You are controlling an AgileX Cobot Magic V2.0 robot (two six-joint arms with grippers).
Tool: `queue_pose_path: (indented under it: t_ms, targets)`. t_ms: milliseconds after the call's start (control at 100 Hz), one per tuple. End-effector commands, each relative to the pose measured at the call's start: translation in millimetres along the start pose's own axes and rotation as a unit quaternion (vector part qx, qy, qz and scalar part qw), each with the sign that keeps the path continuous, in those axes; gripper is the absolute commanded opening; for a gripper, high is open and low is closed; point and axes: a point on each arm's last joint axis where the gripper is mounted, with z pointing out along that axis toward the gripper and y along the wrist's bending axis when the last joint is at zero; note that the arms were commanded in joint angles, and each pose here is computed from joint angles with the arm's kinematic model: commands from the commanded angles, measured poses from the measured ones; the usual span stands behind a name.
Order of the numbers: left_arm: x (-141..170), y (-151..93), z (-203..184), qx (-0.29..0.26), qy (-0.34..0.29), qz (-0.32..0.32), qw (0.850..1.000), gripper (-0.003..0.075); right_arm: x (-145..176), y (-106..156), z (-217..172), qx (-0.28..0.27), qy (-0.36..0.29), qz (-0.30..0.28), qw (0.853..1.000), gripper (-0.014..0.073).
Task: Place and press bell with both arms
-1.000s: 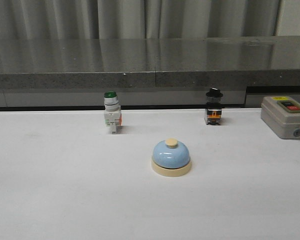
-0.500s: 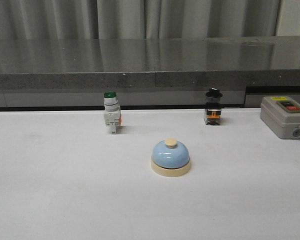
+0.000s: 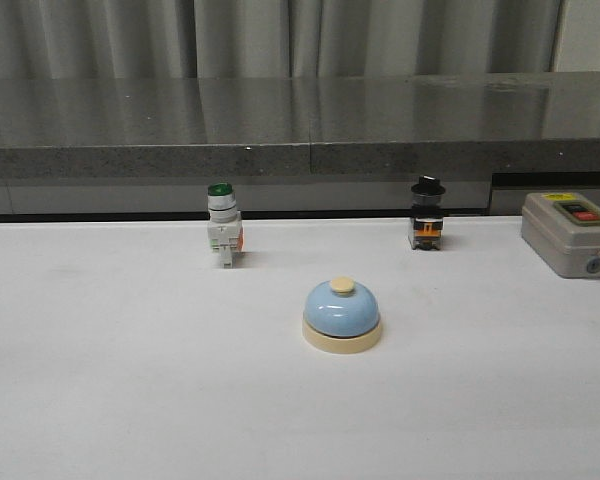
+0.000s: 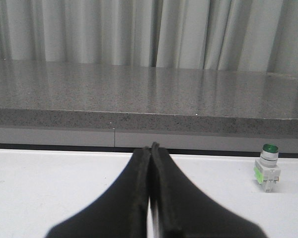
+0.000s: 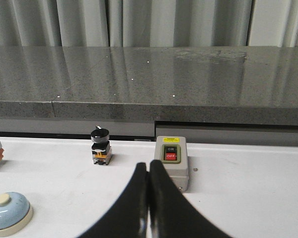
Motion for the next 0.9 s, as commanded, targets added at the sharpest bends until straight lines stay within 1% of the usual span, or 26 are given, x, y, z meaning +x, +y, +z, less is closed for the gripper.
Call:
queue_pose_path:
  t_ms: [0, 320, 510, 890]
  targets:
    - [9, 0, -1, 0.004, -0.032, -0.009, 0.999, -0.0021, -8, 1, -3, -0.003, -0.064, -0.017, 0.998, -0.0064]
    - [9, 0, -1, 0.004, -0.032, -0.009, 0.999, -0.0021, 20, 0, -4, -0.005, -0.065, -0.016, 0.998, -0.0064]
    - [9, 0, -1, 0.004, -0.032, -0.009, 0.999, -0.0021, 18, 0, -4, -0.006, -0.077, -0.016, 0.997, -0.0064]
    - [9, 0, -1, 0.004, -0.032, -0.009, 0.999, -0.0021, 18, 0, -4, -0.006, -0.077, -0.016, 0.997, -0.0064]
